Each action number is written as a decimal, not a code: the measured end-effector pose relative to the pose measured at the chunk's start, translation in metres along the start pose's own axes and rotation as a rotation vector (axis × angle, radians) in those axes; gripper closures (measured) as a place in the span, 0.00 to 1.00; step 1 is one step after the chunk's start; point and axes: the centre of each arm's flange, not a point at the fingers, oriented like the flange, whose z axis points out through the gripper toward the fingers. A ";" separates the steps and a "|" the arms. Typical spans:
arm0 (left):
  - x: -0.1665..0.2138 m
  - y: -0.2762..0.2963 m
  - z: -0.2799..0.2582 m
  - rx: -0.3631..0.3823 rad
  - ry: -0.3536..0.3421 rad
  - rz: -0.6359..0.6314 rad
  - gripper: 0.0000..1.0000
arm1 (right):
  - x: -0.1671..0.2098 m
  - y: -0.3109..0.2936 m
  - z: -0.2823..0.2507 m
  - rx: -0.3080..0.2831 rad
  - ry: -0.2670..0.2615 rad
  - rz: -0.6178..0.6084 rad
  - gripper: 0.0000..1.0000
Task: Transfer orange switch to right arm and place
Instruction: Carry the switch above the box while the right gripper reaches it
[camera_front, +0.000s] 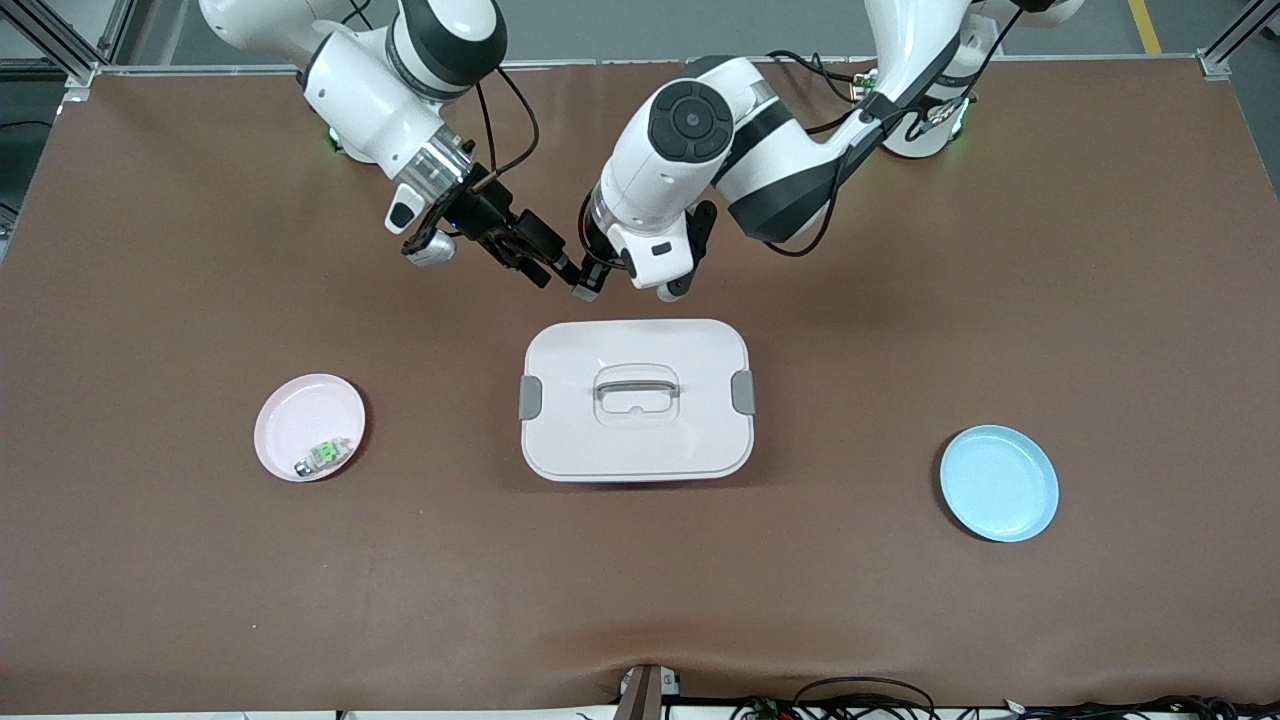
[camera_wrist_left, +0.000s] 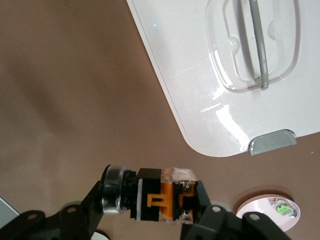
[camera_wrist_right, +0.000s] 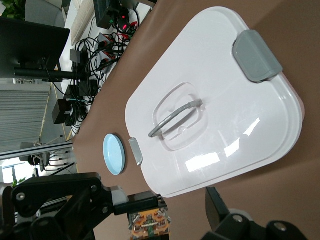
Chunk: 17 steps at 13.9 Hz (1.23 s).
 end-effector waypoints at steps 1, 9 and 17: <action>0.001 0.000 0.002 0.003 0.000 -0.001 0.27 | 0.000 0.001 0.001 -0.003 0.000 -0.012 0.00; -0.004 0.004 -0.007 -0.022 -0.014 0.002 0.27 | 0.014 0.032 0.007 -0.046 -0.077 -0.079 0.00; -0.005 0.006 -0.013 -0.033 -0.019 0.003 0.27 | 0.001 0.034 -0.010 -0.029 -0.089 -0.080 0.00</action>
